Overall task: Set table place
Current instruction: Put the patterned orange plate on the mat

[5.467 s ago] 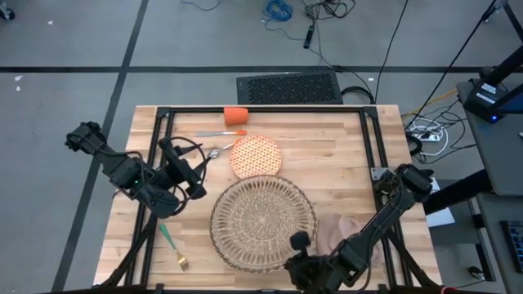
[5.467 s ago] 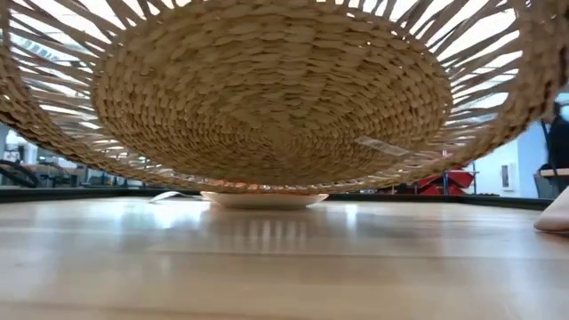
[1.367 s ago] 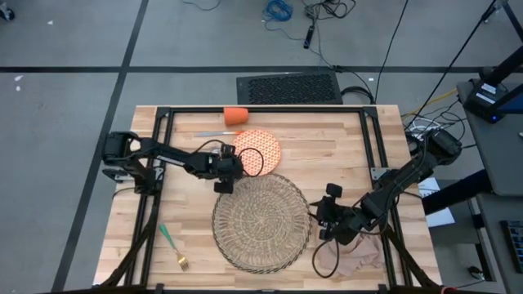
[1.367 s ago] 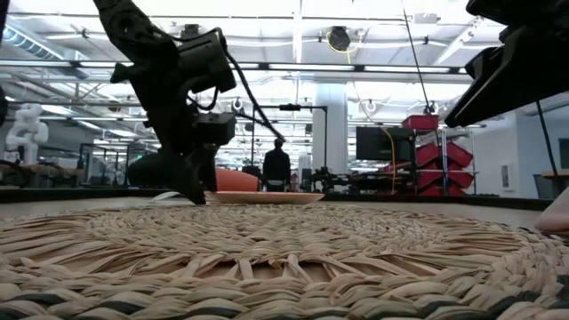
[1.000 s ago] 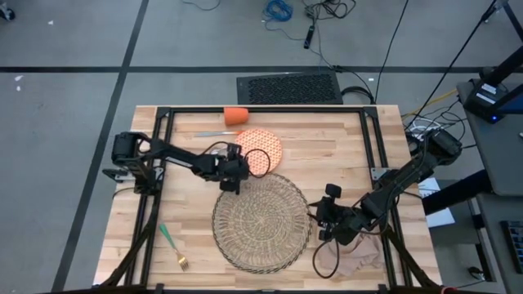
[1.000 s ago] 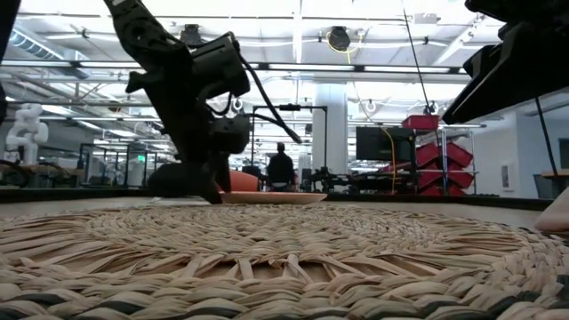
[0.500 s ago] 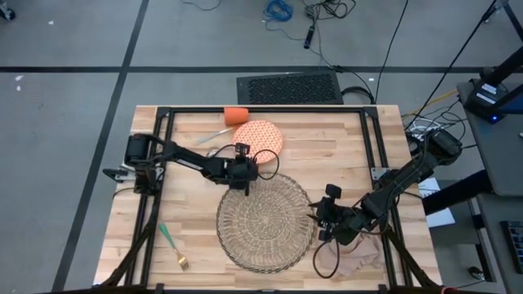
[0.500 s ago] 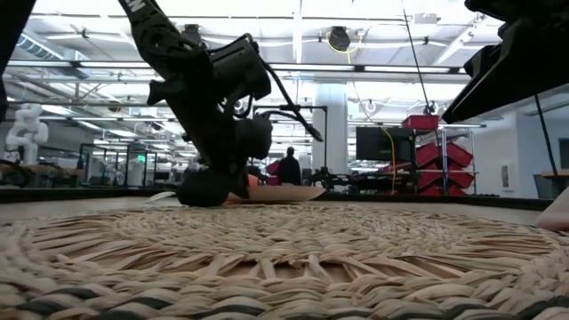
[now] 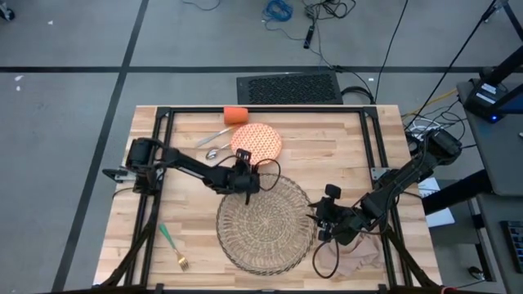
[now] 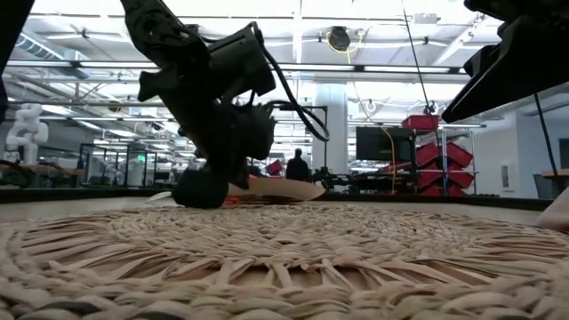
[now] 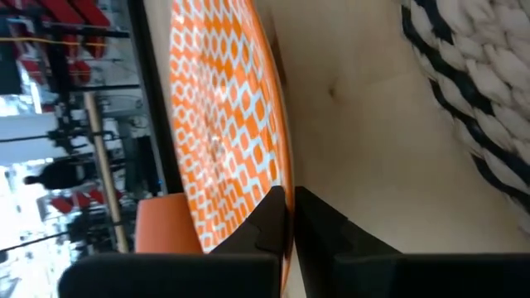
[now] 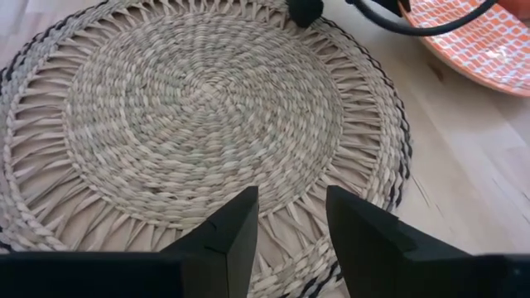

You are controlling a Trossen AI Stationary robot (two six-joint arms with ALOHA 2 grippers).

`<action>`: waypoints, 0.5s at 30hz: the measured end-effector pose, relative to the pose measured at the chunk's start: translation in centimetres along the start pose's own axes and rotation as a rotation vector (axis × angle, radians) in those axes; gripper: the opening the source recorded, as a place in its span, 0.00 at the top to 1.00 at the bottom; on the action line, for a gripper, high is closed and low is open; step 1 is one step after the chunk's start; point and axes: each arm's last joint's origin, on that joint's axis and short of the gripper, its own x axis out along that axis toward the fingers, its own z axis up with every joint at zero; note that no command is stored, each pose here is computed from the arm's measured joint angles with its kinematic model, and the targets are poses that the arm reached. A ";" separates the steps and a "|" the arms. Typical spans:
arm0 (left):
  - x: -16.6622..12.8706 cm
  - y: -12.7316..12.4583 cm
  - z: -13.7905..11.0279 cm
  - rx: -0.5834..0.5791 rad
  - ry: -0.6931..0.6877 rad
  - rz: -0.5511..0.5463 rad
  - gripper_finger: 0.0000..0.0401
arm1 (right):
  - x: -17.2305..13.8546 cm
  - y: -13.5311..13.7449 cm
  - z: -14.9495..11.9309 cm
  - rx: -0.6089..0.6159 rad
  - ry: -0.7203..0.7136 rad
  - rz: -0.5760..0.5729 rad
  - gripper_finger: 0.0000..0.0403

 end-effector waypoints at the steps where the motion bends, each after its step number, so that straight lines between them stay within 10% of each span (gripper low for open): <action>1: -0.2 -0.2 0.1 0.005 -0.001 0.010 1.00 | 0.0 0.0 0.0 -0.001 -0.001 -0.002 0.68; 15: -3.5 -1.9 1.4 0.053 -0.025 0.193 1.00 | 0.0 0.0 0.0 -0.007 -0.005 -0.007 0.68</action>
